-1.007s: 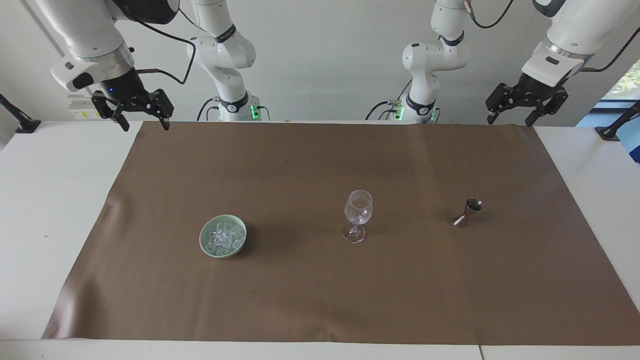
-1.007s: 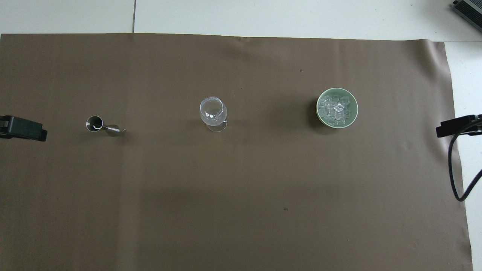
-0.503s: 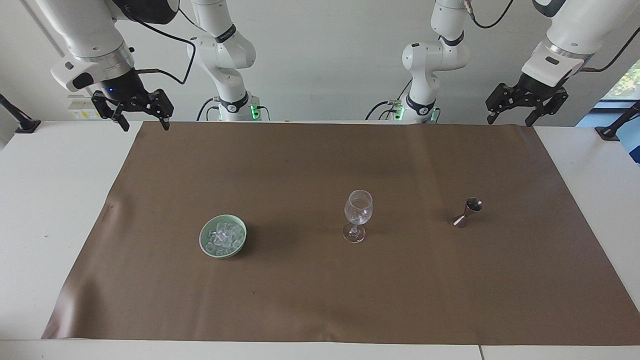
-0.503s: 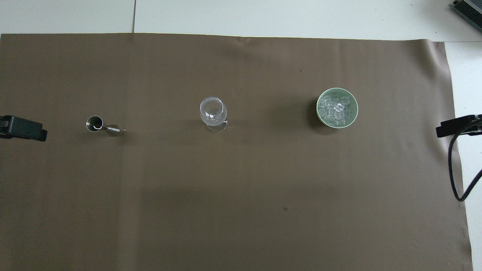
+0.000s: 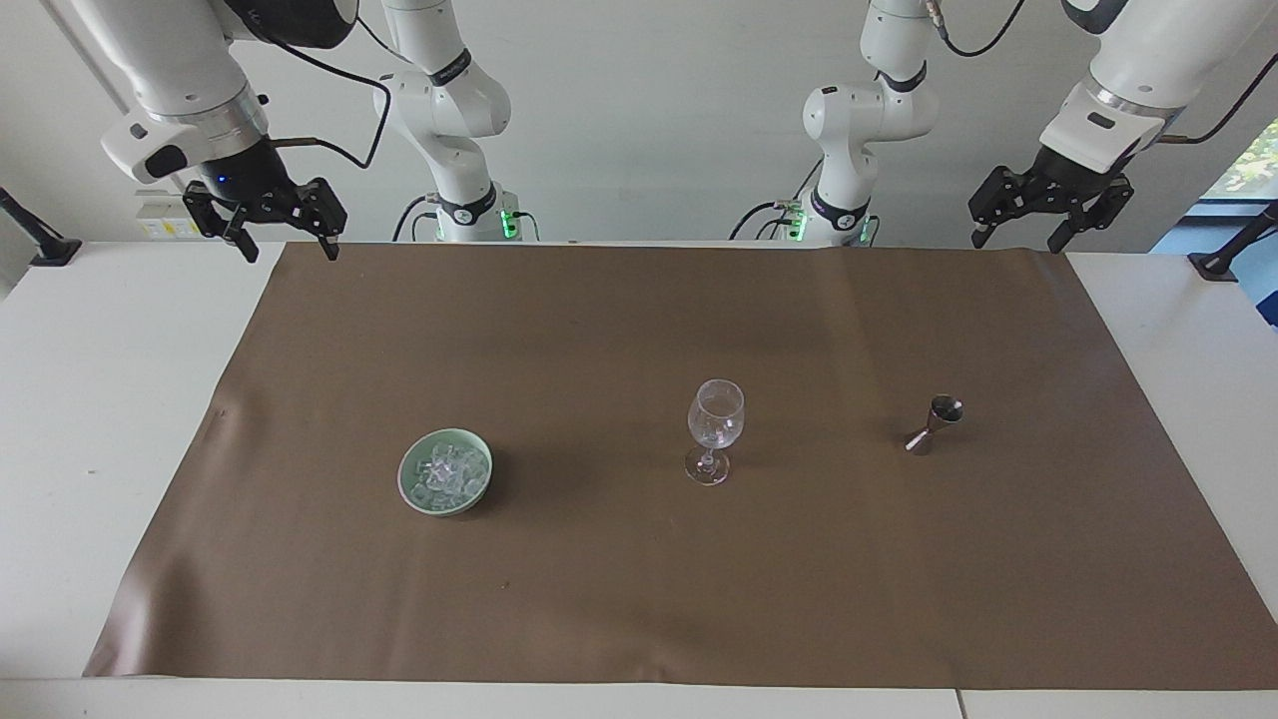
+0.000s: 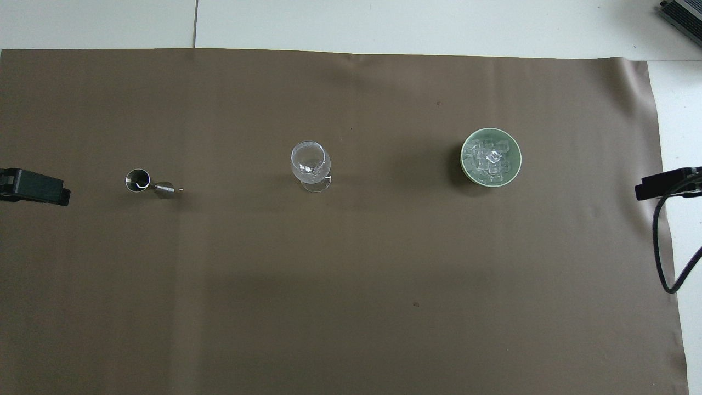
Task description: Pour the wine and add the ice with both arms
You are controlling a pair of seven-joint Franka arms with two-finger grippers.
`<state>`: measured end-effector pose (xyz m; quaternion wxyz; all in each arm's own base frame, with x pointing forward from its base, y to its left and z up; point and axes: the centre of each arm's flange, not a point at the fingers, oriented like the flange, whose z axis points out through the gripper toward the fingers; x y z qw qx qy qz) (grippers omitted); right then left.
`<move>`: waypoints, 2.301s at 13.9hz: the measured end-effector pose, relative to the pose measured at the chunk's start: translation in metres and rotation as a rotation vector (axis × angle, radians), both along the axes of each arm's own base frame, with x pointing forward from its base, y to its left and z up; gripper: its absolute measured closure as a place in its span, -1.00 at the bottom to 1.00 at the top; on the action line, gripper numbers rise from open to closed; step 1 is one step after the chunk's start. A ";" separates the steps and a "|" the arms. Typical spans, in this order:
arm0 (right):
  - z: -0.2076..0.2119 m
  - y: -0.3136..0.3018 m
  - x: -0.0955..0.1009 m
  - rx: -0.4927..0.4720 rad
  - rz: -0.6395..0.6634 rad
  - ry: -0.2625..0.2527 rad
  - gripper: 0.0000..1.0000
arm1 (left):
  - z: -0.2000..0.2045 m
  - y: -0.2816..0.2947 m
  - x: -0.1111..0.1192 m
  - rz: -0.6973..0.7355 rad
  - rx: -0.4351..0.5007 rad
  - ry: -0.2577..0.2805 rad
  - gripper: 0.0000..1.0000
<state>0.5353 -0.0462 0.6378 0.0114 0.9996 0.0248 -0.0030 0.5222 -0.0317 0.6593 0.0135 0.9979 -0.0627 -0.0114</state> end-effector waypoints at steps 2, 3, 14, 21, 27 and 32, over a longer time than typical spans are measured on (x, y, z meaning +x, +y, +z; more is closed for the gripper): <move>0.000 0.000 0.000 0.000 0.000 0.000 -1.00 | 0.000 0.000 0.000 0.001 -0.002 -0.003 -1.00; 0.000 0.000 0.000 0.000 0.000 0.000 -1.00 | 0.001 0.000 0.001 0.003 -0.002 -0.006 -1.00; 0.000 0.000 0.000 0.000 0.000 0.000 -1.00 | -0.065 0.048 0.005 0.137 -0.022 0.083 -1.00; 0.000 0.000 0.000 0.000 0.000 0.000 -1.00 | -0.135 0.104 0.004 0.406 -0.041 0.233 -1.00; 0.000 0.000 0.000 0.000 0.000 0.000 -1.00 | -0.171 0.122 0.008 0.772 -0.121 0.341 -1.00; 0.000 0.000 0.000 0.000 0.000 0.000 -1.00 | -0.225 0.152 0.020 0.981 -0.245 0.473 -1.00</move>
